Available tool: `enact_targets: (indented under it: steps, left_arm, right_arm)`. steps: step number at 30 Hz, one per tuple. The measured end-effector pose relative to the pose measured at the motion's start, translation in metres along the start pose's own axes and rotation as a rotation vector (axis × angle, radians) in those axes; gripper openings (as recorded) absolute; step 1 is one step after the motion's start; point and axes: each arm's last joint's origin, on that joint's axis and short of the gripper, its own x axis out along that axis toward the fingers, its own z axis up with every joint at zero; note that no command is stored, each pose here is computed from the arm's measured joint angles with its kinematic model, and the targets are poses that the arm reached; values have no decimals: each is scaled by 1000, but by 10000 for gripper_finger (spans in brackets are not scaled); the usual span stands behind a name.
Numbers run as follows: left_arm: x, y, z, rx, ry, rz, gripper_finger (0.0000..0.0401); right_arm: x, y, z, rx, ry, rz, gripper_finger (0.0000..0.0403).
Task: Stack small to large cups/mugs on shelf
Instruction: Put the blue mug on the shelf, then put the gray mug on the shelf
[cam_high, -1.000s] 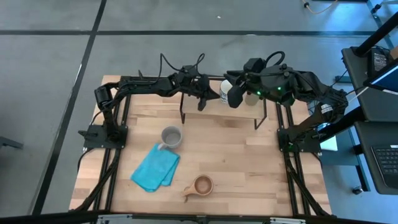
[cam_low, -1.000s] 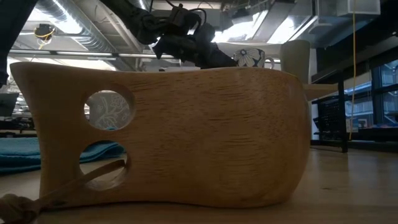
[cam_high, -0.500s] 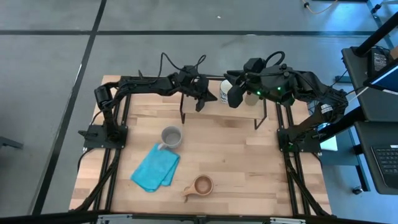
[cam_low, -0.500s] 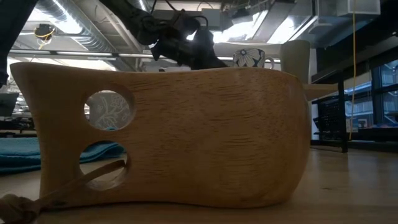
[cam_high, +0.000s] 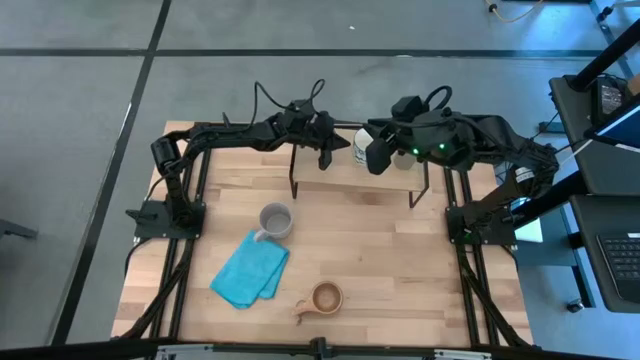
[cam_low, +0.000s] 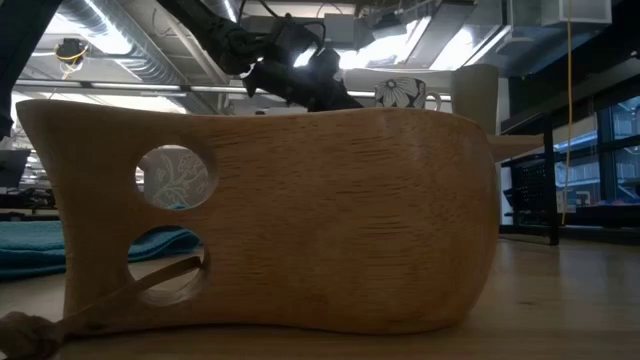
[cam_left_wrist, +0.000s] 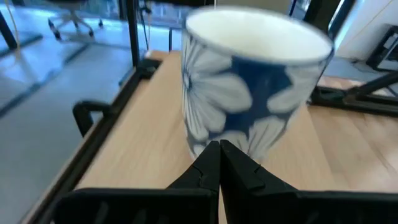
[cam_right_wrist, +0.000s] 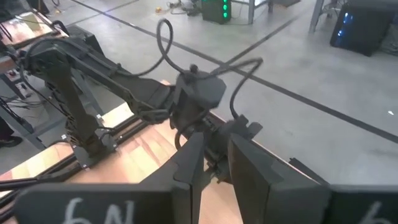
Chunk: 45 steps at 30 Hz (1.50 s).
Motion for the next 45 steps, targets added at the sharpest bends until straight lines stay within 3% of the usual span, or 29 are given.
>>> enact_targets:
  steps: [34,45]
  left_arm:
    - [1,-7,6,31,-62,-126,0]
    - [3,-15,4,20,-43,-219,0]
  right_arm:
    - [2,0,-1,-1,-11,-34,76]
    - [2,0,-1,-3,-11,-34,76]
